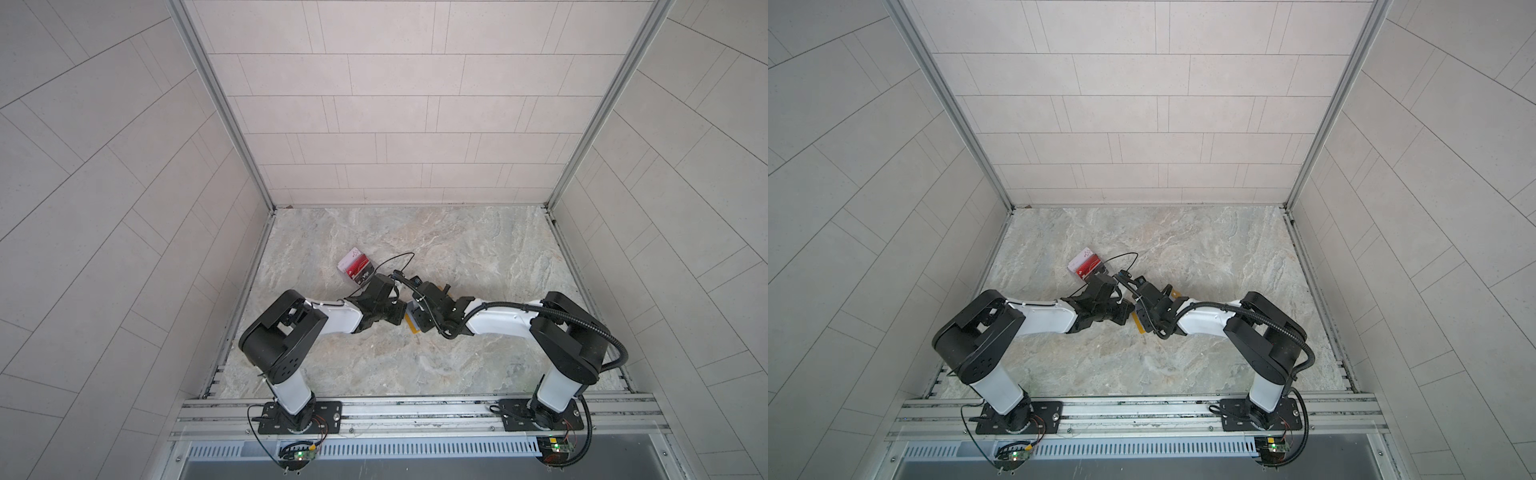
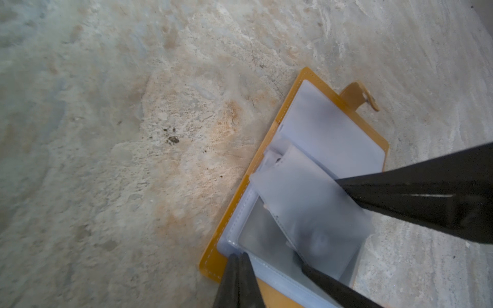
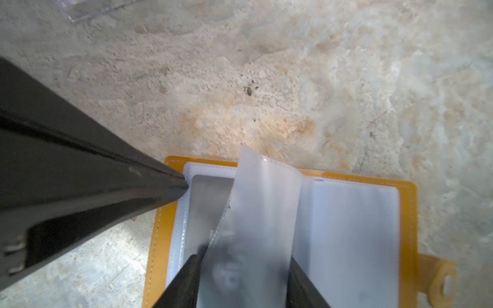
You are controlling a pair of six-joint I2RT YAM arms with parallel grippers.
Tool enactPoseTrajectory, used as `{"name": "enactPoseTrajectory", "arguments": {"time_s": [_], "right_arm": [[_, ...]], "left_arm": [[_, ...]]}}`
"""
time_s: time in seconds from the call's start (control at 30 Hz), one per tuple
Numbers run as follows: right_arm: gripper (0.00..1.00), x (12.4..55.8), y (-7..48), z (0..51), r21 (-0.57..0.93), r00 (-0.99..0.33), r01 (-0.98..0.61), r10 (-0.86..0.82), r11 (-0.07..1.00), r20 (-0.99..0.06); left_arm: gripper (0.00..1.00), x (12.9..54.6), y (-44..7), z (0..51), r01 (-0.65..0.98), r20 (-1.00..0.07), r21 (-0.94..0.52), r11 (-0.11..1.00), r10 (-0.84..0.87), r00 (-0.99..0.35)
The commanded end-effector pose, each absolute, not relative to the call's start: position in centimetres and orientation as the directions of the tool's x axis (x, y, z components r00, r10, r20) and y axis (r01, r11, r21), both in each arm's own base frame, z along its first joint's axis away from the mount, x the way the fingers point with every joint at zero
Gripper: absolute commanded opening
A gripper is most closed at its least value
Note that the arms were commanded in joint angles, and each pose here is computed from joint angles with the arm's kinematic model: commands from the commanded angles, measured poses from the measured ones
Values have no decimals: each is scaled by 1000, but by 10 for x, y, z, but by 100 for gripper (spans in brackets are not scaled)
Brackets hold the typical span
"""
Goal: Take the credit cards out of the card holder
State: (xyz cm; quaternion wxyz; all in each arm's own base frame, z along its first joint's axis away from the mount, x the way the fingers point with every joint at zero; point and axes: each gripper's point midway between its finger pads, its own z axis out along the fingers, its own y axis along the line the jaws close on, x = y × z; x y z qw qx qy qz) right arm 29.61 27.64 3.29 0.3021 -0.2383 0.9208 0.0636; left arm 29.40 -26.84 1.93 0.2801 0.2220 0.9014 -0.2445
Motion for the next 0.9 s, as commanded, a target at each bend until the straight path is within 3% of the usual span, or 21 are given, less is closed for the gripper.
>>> {"name": "enactPoseTrajectory", "arguments": {"time_s": [0.0, 0.87], "right_arm": [[50, 296, 263, 27, -98, -713, -453, -426, 886, -557], [40, 324, 214, 44, -133, -742, -306, -323, 943, -588]], "left_arm": [[0, 272, -257, -12, 528, -501, -302, 793, 339, -796], [0, 276, -260, -12, 538, -494, -287, 792, 359, -792]]}}
